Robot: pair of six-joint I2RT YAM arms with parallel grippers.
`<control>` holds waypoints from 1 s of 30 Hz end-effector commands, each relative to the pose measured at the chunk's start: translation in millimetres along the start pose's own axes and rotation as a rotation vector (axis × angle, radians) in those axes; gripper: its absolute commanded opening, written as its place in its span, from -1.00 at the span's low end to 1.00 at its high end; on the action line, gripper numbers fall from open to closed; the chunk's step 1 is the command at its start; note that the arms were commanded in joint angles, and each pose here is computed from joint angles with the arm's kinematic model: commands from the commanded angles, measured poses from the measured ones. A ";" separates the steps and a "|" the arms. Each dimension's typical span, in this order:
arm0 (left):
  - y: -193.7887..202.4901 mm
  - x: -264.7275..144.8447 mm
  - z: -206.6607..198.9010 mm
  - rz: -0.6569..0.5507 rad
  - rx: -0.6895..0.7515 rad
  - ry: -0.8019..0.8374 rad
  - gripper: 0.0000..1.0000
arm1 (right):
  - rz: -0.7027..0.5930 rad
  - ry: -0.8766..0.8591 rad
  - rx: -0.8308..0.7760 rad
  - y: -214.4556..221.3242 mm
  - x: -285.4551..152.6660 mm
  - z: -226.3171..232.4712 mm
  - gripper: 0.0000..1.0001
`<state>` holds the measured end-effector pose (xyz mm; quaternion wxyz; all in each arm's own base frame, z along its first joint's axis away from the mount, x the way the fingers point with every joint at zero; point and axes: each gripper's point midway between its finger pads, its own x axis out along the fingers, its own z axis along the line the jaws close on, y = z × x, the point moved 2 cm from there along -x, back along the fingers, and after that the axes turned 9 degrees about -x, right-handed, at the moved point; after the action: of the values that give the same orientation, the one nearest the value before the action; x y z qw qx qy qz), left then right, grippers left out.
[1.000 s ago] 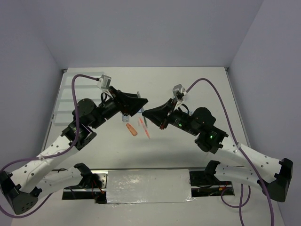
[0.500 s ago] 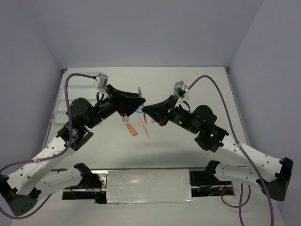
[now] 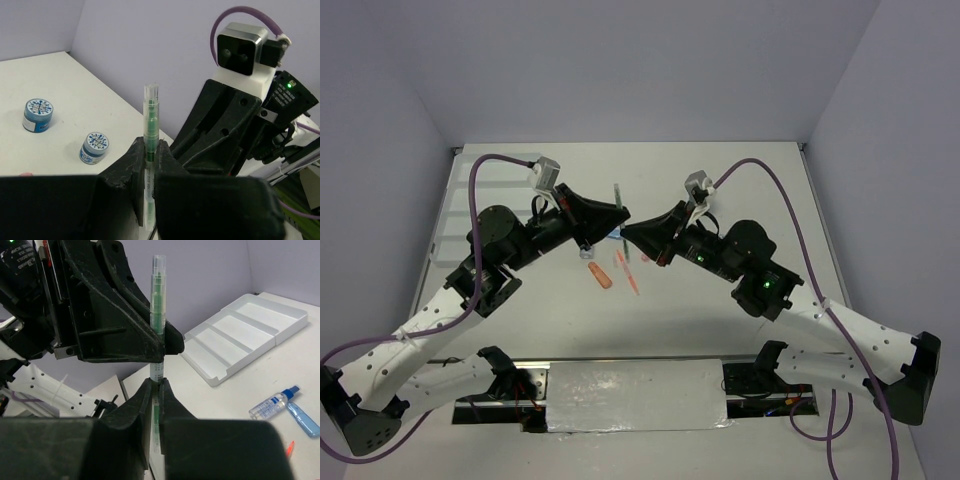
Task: Sort the stationery into containers
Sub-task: Close the pen cap on the pen.
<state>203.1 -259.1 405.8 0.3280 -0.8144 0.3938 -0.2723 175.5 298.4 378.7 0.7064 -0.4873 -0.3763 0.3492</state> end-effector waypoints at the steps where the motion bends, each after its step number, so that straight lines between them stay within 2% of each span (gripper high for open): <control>1: -10.6 -1.4 -22.8 -0.005 0.069 0.100 -1.00 | -0.010 -0.158 -0.055 -12.1 1.8 26.3 -0.72; 2: -10.3 -2.1 -25.9 -0.001 0.077 0.119 -1.00 | 0.001 -0.166 -0.058 -10.6 2.6 27.3 -0.49; 5: -8.4 -6.4 -37.0 0.013 0.105 0.187 -1.00 | 0.040 -0.198 -0.068 -1.1 3.7 29.5 -0.40; 10: -8.4 -9.7 -44.0 0.021 0.116 0.221 -1.00 | 0.040 -0.217 -0.078 -0.4 1.9 31.9 -0.62; 12: -6.6 -9.3 -44.9 0.032 0.118 0.232 -1.00 | 0.032 -0.219 -0.083 -3.1 2.2 32.5 -0.82; 13: -5.6 -7.7 -44.1 0.038 0.116 0.232 -1.00 | 0.028 -0.215 -0.083 -4.6 2.1 32.0 -1.00; 14: -5.4 -7.1 -44.3 0.041 0.118 0.234 -0.92 | 0.023 -0.202 -0.077 -6.0 2.5 30.9 -1.00; 17: -6.4 -6.1 -41.5 0.044 0.122 0.211 0.10 | 0.032 -0.171 -0.067 -4.3 3.8 26.3 -1.00; 18: -9.5 -5.3 -38.9 0.032 0.125 0.186 0.64 | 0.036 -0.141 -0.066 -3.8 4.9 21.6 -1.00; 20: -13.7 -5.6 -38.1 0.038 0.148 0.157 0.90 | 0.056 -0.109 -0.063 -0.1 5.4 16.1 -1.00; 23: -26.1 -5.8 -41.5 0.022 0.188 0.126 0.99 | 0.074 -0.095 -0.058 5.3 5.5 13.4 -1.00; 26: -38.8 -5.1 -46.1 0.001 0.219 0.107 0.98 | 0.075 -0.094 -0.060 5.5 5.0 13.3 -1.00; 28: -50.6 -3.8 -46.1 -0.032 0.235 0.070 0.93 | 0.081 -0.098 -0.059 5.9 4.6 14.0 -1.00; 30: -54.3 -1.0 -44.5 -0.037 0.242 0.052 0.78 | 0.085 -0.104 -0.061 5.9 4.6 15.0 -1.00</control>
<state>188.7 -252.3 457.6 0.3884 -0.7655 0.3864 -0.3375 166.3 310.4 352.5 0.6572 -0.5081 -0.3774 0.4093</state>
